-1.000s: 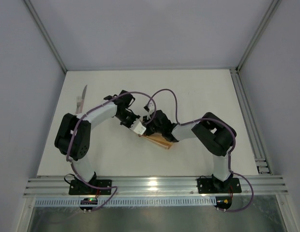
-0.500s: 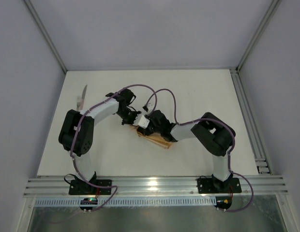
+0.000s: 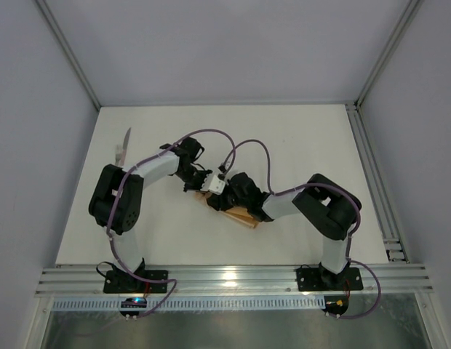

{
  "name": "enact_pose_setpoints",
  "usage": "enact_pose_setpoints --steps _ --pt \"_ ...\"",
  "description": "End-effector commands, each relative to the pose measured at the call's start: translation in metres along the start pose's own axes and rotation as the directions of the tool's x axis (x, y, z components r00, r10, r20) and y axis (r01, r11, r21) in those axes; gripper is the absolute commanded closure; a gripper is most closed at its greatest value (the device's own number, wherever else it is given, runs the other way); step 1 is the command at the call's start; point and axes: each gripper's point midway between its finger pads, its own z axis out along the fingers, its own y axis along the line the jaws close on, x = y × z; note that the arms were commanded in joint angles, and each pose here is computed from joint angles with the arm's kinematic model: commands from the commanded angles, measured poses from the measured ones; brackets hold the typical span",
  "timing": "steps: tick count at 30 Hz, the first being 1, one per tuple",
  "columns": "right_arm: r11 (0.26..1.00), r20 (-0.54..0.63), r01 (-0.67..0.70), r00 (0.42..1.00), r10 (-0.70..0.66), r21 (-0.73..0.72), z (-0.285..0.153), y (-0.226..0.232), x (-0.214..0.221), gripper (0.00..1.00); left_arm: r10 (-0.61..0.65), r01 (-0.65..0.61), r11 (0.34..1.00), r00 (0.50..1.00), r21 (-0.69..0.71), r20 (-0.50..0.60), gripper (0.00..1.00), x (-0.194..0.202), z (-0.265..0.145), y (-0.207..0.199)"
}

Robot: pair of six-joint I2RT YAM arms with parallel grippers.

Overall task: Fold the napkin into a case and place the utensils inside
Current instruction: Grasp the top corner of the smaller rectangle folded napkin from the folded napkin.

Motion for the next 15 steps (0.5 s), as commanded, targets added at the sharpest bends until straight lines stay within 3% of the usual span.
enact_pose_setpoints --steps 1,15 --pt "0.997 0.050 -0.035 0.998 0.039 -0.075 -0.011 0.023 -0.021 0.68 0.047 -0.047 0.998 0.999 -0.030 0.006 1.00 0.002 0.004 0.007" --pt "0.998 0.028 -0.027 0.999 0.028 -0.050 -0.041 0.030 -0.038 0.62 0.092 -0.092 0.995 0.996 -0.039 -0.006 1.00 0.004 0.005 0.009"
